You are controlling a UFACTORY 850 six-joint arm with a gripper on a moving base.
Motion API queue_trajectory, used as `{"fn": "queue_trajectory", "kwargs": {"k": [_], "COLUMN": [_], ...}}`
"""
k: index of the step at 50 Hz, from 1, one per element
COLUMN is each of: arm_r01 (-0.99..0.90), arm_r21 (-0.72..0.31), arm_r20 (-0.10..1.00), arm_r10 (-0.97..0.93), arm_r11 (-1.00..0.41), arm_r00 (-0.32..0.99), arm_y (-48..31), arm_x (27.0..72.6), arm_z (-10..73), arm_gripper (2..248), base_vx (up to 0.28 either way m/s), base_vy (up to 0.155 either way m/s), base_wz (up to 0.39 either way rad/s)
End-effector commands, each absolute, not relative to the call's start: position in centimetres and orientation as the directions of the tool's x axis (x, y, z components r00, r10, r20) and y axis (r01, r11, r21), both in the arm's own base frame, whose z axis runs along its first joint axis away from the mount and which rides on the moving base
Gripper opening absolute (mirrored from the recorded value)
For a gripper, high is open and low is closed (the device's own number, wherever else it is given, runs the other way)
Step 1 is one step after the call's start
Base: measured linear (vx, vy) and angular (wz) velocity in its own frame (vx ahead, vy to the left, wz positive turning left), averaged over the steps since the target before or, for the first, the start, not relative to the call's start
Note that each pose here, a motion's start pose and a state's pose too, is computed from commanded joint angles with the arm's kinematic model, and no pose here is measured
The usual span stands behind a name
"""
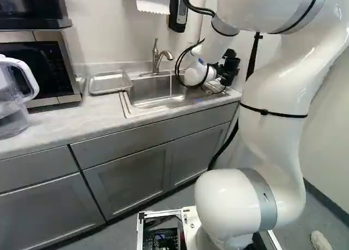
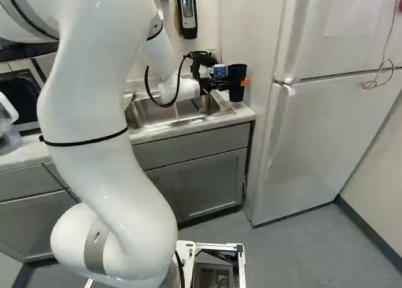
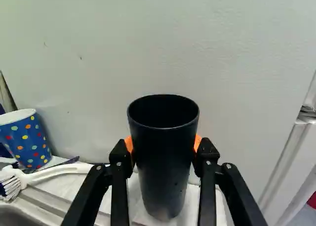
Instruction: Rinse the cup and place it in the tray
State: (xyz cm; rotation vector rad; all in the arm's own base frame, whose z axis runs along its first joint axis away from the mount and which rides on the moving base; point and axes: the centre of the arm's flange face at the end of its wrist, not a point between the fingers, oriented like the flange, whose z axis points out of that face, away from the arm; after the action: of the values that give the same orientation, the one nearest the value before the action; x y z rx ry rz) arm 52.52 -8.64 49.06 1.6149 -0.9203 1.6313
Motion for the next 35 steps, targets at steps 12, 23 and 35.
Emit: {"fn": "queue_trajectory", "kwargs": {"k": [12, 23, 35], "arm_r01": [-0.828, -0.802, -0.770], "arm_r21": [-0.057, -0.074, -0.085], "arm_r20": [0.998, 0.997, 0.996], "arm_r10": [-0.039, -0.057, -0.066], "arm_r11": [-0.558, -0.593, -0.632], "arm_r00": [-0.042, -0.050, -0.056], "arm_y": [-7.9, -7.0, -6.6], "arm_x": [52.4, 52.3, 52.6], "arm_z": [50.4, 51.6, 52.9], "arm_gripper": [125, 125, 125], "base_vx": [0.000, 0.000, 0.000], "base_vy": [0.000, 0.000, 0.000], "base_wz": [0.000, 0.000, 0.000]}}
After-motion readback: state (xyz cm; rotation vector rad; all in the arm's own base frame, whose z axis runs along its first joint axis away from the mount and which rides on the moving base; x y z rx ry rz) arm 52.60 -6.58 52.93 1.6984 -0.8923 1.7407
